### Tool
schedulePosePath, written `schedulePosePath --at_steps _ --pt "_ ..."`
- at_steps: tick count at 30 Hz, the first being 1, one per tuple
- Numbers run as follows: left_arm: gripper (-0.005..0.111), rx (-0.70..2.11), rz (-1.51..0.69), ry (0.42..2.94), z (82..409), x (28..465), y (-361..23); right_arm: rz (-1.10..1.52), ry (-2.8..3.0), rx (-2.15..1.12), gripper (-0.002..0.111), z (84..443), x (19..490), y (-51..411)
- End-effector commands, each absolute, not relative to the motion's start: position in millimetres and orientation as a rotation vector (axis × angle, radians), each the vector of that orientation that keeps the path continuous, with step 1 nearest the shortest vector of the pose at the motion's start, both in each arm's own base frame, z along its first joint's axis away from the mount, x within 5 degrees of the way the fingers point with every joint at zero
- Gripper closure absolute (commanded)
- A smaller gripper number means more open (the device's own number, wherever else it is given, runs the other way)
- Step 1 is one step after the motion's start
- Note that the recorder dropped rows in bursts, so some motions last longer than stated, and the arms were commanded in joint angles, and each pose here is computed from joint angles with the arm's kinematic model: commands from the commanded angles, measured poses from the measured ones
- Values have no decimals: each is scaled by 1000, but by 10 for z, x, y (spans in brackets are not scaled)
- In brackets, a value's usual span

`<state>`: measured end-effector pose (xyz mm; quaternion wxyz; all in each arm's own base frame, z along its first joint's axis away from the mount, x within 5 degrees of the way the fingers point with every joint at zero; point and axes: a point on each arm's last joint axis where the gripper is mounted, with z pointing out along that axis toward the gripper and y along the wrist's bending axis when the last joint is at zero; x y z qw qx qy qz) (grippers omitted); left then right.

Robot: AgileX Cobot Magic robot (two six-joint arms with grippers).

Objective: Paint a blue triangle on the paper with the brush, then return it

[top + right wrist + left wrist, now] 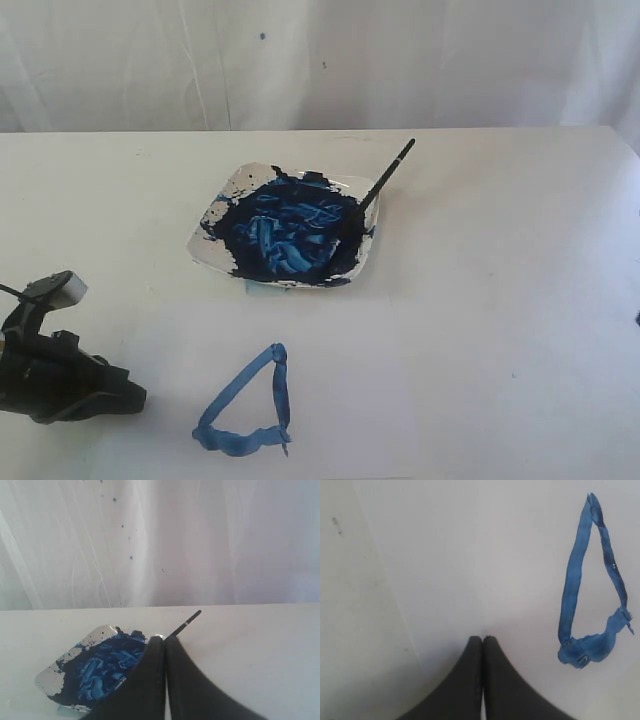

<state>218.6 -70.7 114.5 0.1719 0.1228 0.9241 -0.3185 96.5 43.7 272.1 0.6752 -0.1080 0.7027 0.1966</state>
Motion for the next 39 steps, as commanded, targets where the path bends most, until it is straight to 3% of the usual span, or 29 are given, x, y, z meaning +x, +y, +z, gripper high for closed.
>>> schedulePosePath --at_steps 1,11,20,39 --pt "107 363 -888 2624 1150 2168 -708 447 1514 -207 108 2741 812 359" --pt "107 362 -885 2625 1149 2169 -706 390 1426 -242 108 2771 671 296" --pt "107 362 -885 2625 1149 2169 -706 375 1611 -220 108 2156 714 287" --pt "107 363 -889 2624 1150 2168 -708 243 1827 -277 108 1859 655 215"
